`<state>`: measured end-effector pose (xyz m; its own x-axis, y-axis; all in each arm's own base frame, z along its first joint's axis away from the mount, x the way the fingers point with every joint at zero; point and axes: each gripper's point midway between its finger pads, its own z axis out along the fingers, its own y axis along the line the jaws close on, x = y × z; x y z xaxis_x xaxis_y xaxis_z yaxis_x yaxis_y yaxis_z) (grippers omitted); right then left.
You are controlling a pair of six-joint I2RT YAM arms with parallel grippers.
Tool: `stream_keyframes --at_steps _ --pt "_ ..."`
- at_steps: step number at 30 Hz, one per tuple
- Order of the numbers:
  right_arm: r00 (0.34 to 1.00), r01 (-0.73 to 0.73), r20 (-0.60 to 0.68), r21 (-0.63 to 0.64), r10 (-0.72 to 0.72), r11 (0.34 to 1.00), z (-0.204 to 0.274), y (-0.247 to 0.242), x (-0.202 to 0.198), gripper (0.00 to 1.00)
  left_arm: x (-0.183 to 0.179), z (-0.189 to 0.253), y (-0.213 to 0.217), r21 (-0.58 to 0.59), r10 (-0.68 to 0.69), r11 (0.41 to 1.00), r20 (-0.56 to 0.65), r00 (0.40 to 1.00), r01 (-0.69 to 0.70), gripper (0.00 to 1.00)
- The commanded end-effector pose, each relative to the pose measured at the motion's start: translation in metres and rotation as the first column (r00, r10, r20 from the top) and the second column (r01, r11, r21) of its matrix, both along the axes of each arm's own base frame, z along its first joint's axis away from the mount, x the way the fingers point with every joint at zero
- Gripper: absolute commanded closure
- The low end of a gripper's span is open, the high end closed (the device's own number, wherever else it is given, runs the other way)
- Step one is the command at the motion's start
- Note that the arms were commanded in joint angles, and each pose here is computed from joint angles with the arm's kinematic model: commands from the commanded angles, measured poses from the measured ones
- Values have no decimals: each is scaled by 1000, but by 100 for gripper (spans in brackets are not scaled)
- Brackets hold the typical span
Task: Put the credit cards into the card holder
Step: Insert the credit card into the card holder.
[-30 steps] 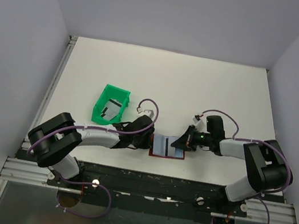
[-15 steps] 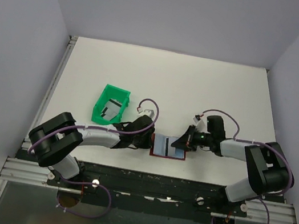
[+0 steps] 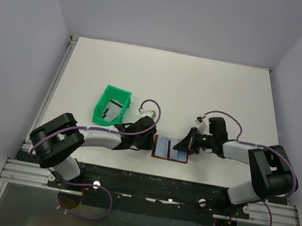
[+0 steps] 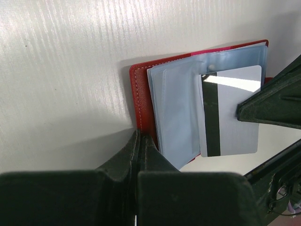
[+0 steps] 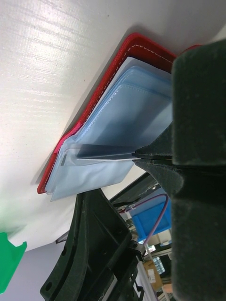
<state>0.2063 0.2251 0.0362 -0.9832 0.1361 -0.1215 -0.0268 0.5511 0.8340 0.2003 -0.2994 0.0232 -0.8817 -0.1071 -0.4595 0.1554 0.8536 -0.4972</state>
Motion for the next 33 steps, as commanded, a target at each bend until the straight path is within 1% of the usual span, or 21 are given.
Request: stream_keyframes --at_steps 1,8,10,11,17,25,33 --pt "1000 -3 4 -44 3 999 -8 -1 0 100 -19 -26 14 81 -20 996 -81 997 27 100" --pt "999 41 20 -197 -38 979 -23 -21 3 100 -18 -25 13 79 -24 996 -82 996 30 100" --pt "999 49 27 -212 -44 976 -25 -22 5 100 -19 -26 12 78 -25 996 -84 996 32 100" --pt "999 44 -3 -232 -47 972 -28 -25 0 100 -18 -26 13 80 -22 996 -85 996 29 100" --pt "997 61 -26 -304 -72 951 -38 -35 0 100 -17 -23 11 74 -26 997 -77 997 31 100" --pt "998 31 -46 -285 -46 958 -35 -33 -8 100 -16 -24 11 76 -21 997 -78 997 27 100" --pt "998 38 -44 -284 -53 958 -33 -35 -12 100 -18 -26 13 80 -24 996 -83 996 30 100"
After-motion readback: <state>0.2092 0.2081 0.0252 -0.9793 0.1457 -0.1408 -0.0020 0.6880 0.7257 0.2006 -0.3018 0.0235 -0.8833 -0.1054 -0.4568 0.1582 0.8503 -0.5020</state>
